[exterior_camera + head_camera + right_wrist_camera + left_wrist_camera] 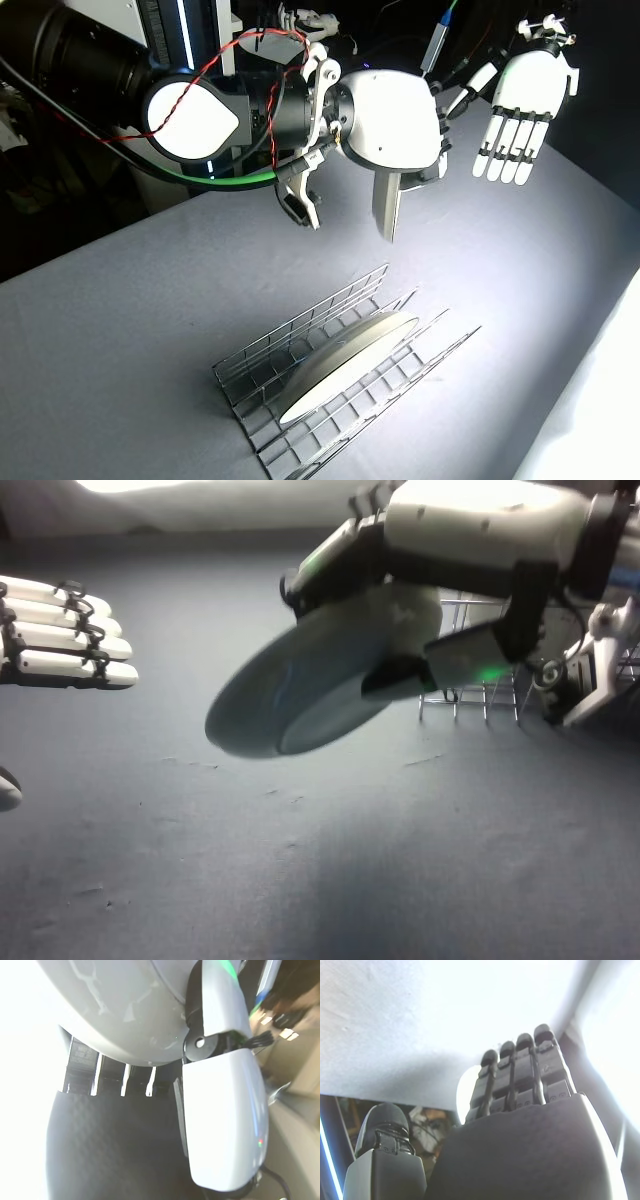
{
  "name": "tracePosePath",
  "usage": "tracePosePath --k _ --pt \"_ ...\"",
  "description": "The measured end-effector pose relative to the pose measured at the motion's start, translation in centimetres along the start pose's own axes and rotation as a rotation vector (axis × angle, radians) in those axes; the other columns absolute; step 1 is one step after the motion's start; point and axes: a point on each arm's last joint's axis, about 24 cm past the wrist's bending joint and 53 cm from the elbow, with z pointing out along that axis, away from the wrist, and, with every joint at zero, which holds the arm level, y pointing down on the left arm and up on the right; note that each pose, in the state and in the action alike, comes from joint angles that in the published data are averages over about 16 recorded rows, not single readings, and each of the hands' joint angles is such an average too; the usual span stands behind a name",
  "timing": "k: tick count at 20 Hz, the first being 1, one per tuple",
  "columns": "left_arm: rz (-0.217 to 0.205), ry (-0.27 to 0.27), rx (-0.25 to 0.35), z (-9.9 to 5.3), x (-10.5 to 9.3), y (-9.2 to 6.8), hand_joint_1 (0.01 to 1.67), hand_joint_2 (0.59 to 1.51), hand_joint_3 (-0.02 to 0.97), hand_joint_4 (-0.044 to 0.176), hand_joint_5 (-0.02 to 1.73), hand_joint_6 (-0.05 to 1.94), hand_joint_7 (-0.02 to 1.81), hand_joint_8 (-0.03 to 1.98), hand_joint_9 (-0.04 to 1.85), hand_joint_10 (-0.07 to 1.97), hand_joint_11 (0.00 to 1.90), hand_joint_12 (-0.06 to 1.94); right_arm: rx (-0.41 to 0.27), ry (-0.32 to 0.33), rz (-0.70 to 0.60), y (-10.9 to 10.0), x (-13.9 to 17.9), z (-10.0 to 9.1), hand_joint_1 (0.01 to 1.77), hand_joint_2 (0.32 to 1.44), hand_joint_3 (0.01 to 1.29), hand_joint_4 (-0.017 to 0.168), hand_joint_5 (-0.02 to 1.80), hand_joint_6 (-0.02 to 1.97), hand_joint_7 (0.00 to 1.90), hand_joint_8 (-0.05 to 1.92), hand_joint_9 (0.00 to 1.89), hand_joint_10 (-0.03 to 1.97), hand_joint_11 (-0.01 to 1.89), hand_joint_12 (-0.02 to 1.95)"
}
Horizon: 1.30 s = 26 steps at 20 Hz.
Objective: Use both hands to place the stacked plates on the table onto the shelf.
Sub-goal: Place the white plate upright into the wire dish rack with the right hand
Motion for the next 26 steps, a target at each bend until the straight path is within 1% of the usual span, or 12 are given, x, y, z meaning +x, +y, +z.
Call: tracePosePath --k 6,10,13,19,26 --pt "-0.006 0.001 -0.007 -0.2 -0.1 0.5 0.01 1.101 0.016 0.001 0.02 0.01 0.02 0.00 0.02 0.01 0.02 0.01 0.026 -0.119 0.164 0.0 -4.0 -0.8 1.37 0.97 0.01 -0.002 0.81 1.15 0.69 0.76 0.90 1.24 0.83 1.58" --pt "-0.006 0.000 -0.008 -0.2 -0.2 0.6 0.01 1.102 0.016 0.001 0.02 0.01 0.02 0.00 0.02 0.01 0.02 0.01 0.055 -0.185 0.256 -0.6 -6.2 -1.7 1.37 0.97 0.01 -0.002 0.81 1.15 0.69 0.77 0.89 1.25 0.83 1.59" --pt "-0.008 0.001 -0.009 -0.1 -0.2 0.9 0.01 1.103 0.016 0.001 0.02 0.01 0.02 0.00 0.02 0.01 0.02 0.01 0.077 -0.225 0.301 -1.2 -7.6 -2.6 1.37 0.97 0.01 -0.003 0.81 1.15 0.69 0.77 0.89 1.26 0.83 1.60" --pt "-0.014 0.003 -0.015 -0.1 -0.2 1.5 0.01 1.103 0.016 0.001 0.02 0.01 0.02 0.00 0.01 0.01 0.02 0.01 0.120 -0.285 0.340 -2.6 -9.7 -4.5 1.37 0.97 0.01 -0.003 0.82 1.14 0.69 0.77 0.89 1.28 0.82 1.59" --pt "-0.019 0.006 -0.014 0.3 -0.2 1.8 0.01 1.101 0.016 0.001 0.06 0.01 0.06 0.00 0.05 0.01 0.05 0.03 0.180 -0.325 0.327 -4.9 -11.1 -6.7 1.37 0.97 0.01 -0.003 0.83 1.11 0.69 0.77 0.88 1.30 0.79 1.64"
